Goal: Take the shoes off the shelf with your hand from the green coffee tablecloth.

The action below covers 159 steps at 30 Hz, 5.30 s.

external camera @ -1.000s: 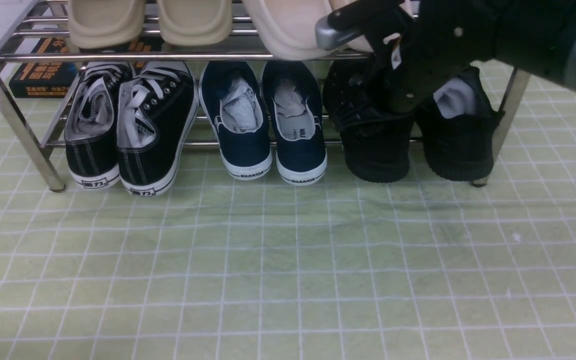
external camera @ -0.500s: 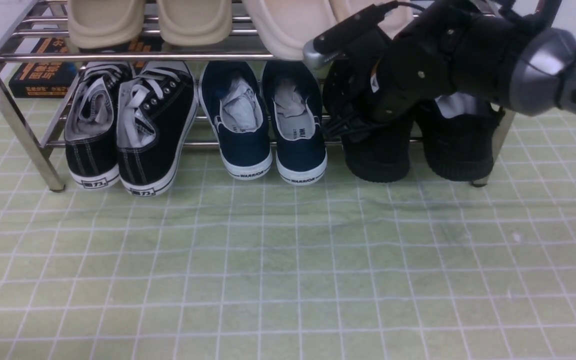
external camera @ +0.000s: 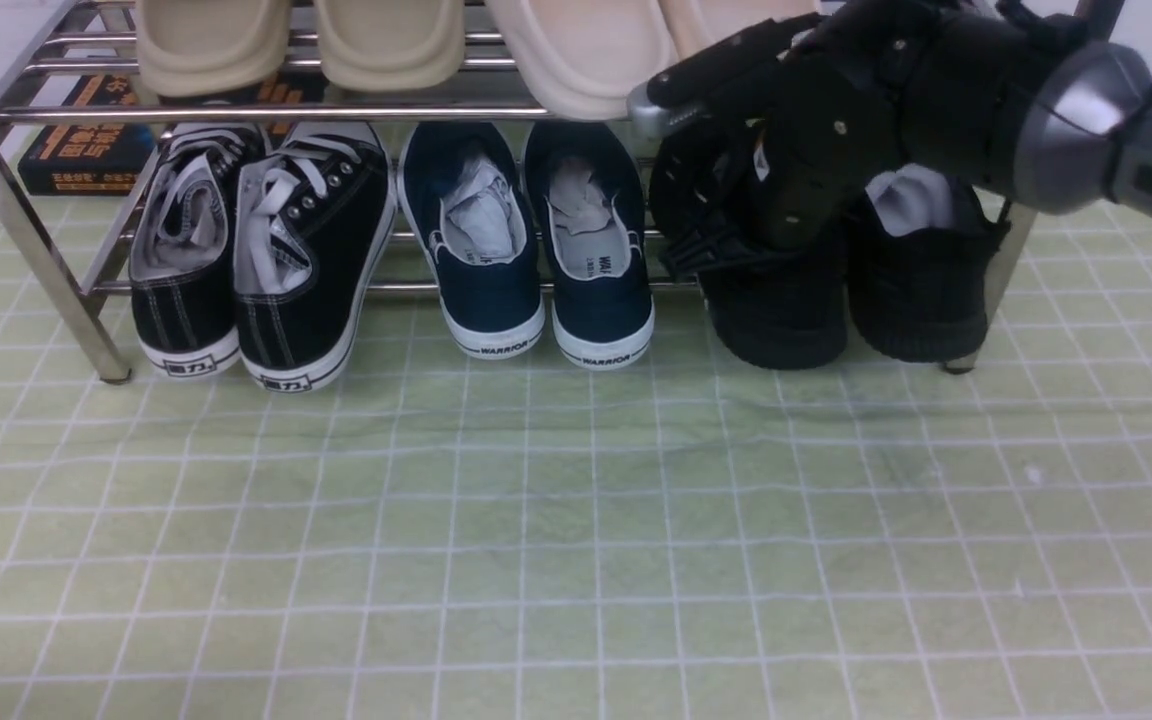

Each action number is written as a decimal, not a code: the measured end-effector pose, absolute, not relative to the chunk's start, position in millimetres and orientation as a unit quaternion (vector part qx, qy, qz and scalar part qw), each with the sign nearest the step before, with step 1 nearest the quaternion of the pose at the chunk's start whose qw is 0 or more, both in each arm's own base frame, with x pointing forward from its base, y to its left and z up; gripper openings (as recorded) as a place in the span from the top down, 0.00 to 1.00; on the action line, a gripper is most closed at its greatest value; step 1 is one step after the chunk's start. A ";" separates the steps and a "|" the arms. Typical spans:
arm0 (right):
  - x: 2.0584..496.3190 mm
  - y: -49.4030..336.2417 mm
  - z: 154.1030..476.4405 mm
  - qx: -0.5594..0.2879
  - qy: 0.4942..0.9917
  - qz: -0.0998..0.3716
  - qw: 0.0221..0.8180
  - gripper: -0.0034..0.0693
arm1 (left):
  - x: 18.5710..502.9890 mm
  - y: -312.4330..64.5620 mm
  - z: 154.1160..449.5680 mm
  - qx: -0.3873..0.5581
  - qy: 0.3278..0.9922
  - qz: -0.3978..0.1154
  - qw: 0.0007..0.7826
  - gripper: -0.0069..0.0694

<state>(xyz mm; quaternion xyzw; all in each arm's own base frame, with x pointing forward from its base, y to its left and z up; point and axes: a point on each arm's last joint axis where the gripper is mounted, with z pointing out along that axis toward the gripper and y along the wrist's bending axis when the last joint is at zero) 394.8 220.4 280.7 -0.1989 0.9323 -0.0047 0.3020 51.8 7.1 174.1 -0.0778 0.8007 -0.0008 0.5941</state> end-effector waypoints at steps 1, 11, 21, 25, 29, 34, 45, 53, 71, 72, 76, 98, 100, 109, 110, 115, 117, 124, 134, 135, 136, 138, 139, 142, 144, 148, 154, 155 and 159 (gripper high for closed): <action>393.1 219.5 283.5 -0.196 0.934 -0.004 0.298 0.95 | 51.8 7.1 174.1 -0.078 0.801 -0.001 0.594 0.59; 342.6 211.1 346.6 -0.199 0.944 0.032 0.260 0.95 | 51.8 7.1 174.1 -0.078 0.801 -0.001 0.594 0.59; 272.0 215.0 405.6 -0.243 0.931 0.087 0.258 0.95 | 51.8 7.1 174.1 -0.078 0.801 -0.001 0.594 0.59; 229.8 226.1 422.0 -0.280 0.914 0.121 0.267 0.94 | 51.8 7.1 174.1 -0.078 0.801 -0.001 0.594 0.59; 175.3 244.2 409.1 -0.313 0.911 0.145 0.224 0.94 | 51.8 7.1 174.1 -0.078 0.801 -0.001 0.594 0.59; 139.5 265.2 375.6 -0.328 0.921 0.134 0.162 0.94 | 51.8 7.1 174.1 -0.078 0.801 -0.001 0.594 0.59; 168.3 320.8 314.9 -0.290 0.922 0.102 0.236 0.93 | 51.8 7.1 174.1 -0.078 0.801 -0.001 0.594 0.59; 187.4 346.5 272.9 -0.249 0.930 0.085 0.258 0.93 | 51.8 7.1 174.1 -0.078 0.801 -0.001 0.594 0.59; 179.5 368.5 243.2 -0.193 0.948 0.122 0.223 0.76 | 51.8 7.1 174.1 -0.078 0.801 -0.001 0.594 0.59; 179.7 369.1 242.8 -0.193 0.947 0.124 0.224 0.75 | 51.8 7.1 174.1 -0.078 0.801 -0.001 0.594 0.59; 180.0 371.8 241.2 -0.193 0.946 0.132 0.225 0.55 | 51.8 7.1 174.1 -0.078 0.801 -0.001 0.594 0.59; 120.9 220.2 476.3 -0.353 0.845 0.155 0.372 0.97 | 51.8 7.1 174.1 -0.078 0.801 -0.001 0.594 0.59; 112.2 199.8 477.5 -0.349 0.843 0.161 0.376 0.97 | 51.8 7.1 174.1 -0.078 0.801 -0.001 0.594 0.59; 105.2 166.5 402.4 -0.276 0.910 0.100 0.294 0.97 | 51.8 7.1 174.1 -0.078 0.801 -0.001 0.594 0.59; 109.4 168.9 390.4 -0.266 0.919 0.084 0.278 0.97 | 51.8 7.1 174.1 -0.078 0.801 -0.001 0.594 0.59; 157.3 177.4 348.3 -0.209 0.952 0.019 0.222 0.97 | 51.8 7.1 174.2 -0.078 0.800 -0.001 0.594 0.59; 185.8 178.8 334.0 -0.193 0.958 0.016 0.210 0.97 | 51.8 7.1 174.2 -0.078 0.800 -0.001 0.594 0.59; 260.0 170.1 304.7 -0.150 0.975 0.040 0.159 0.97 | 51.8 7.1 174.2 -0.078 0.800 -0.001 0.594 0.59; 293.3 161.3 359.2 -0.164 0.950 0.008 0.267 0.87 | 51.8 7.1 174.2 -0.078 0.800 -0.001 0.594 0.59; 296.9 160.8 361.7 -0.161 0.947 0.000 0.277 0.82 | 51.8 7.1 174.2 -0.078 0.800 -0.001 0.594 0.59; 297.6 160.9 361.9 -0.161 0.947 -0.001 0.278 0.81 | 51.8 7.1 174.2 -0.078 0.800 -0.001 0.594 0.59; 309.1 164.4 358.5 -0.158 0.942 -0.010 0.297 0.67 | 51.8 7.1 174.2 -0.078 0.800 -0.001 0.594 0.59; 311.4 165.0 356.1 -0.155 0.941 -0.011 0.300 0.62 | 51.8 7.1 174.2 -0.078 0.800 -0.001 0.594 0.59; 332.7 171.7 337.9 -0.156 0.935 -0.015 0.318 0.44 | 51.8 7.1 174.2 -0.078 0.800 -0.001 0.594 0.59; 339.6 172.4 331.7 -0.157 0.933 -0.017 0.322 0.40 | 51.8 7.1 174.2 -0.078 0.800 -0.001 0.594 0.59; 366.8 168.5 305.0 -0.152 0.932 -0.027 0.329 0.30 | 51.8 7.1 174.2 -0.078 0.800 -0.001 0.594 0.59; 397.9 156.5 274.5 -0.143 0.928 -0.030 0.342 0.28 | 51.8 7.1 174.2 -0.078 0.800 -0.001 0.594 0.59; 397.9 156.5 274.5 -0.143 0.928 -0.030 0.342 0.28 | 51.8 7.1 174.2 -0.078 0.800 -0.001 0.594 0.59; 410.7 152.8 257.7 -0.142 0.927 -0.031 0.346 0.33 | 51.8 7.1 174.2 -0.078 0.800 -0.001 0.594 0.59</action>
